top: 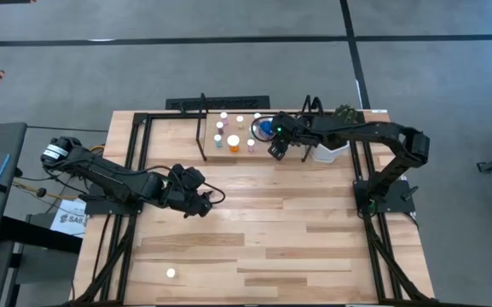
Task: Pick and place medicine bottles onto shelf by color
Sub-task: Put the yellow pill bottle on the shelf
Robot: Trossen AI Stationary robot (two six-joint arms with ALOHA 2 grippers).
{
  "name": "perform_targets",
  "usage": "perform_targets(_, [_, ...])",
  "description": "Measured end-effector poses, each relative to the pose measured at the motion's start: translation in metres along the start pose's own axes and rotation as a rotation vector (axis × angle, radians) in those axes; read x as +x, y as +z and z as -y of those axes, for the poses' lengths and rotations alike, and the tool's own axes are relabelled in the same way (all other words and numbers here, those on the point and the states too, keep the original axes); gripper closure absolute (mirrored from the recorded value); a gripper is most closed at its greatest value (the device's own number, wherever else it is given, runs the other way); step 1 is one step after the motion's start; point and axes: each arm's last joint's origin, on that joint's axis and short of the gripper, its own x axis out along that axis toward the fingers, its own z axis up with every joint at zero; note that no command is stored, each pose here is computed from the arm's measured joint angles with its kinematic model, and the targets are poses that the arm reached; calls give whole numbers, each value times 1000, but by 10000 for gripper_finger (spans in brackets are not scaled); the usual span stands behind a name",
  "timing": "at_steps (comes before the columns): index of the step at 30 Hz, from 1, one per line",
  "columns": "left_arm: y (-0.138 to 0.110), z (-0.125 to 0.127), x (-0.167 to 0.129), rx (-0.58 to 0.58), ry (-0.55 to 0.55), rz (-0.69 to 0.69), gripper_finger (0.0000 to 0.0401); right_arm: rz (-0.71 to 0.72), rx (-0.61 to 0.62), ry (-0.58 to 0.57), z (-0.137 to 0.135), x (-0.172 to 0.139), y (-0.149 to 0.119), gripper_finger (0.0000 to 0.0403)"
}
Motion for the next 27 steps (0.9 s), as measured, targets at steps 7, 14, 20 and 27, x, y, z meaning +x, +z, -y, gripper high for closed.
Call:
perform_targets(7, [-1,1,0,0,-24,-29,131,35,-43,17,-3,-22,20,131])
perform_targets(14, [-14,12,-8,-7,-210,-236,131,114,-110,106,-35,-60,32,131])
perform_targets(20, [-39,28,-30,-103,-315,-380,131,155,-214,200,-77,-85,21,131])
perform_targets(27, [-76,39,-61,-337,-277,-473,131,193,-286,296,-114,-108,2,131])
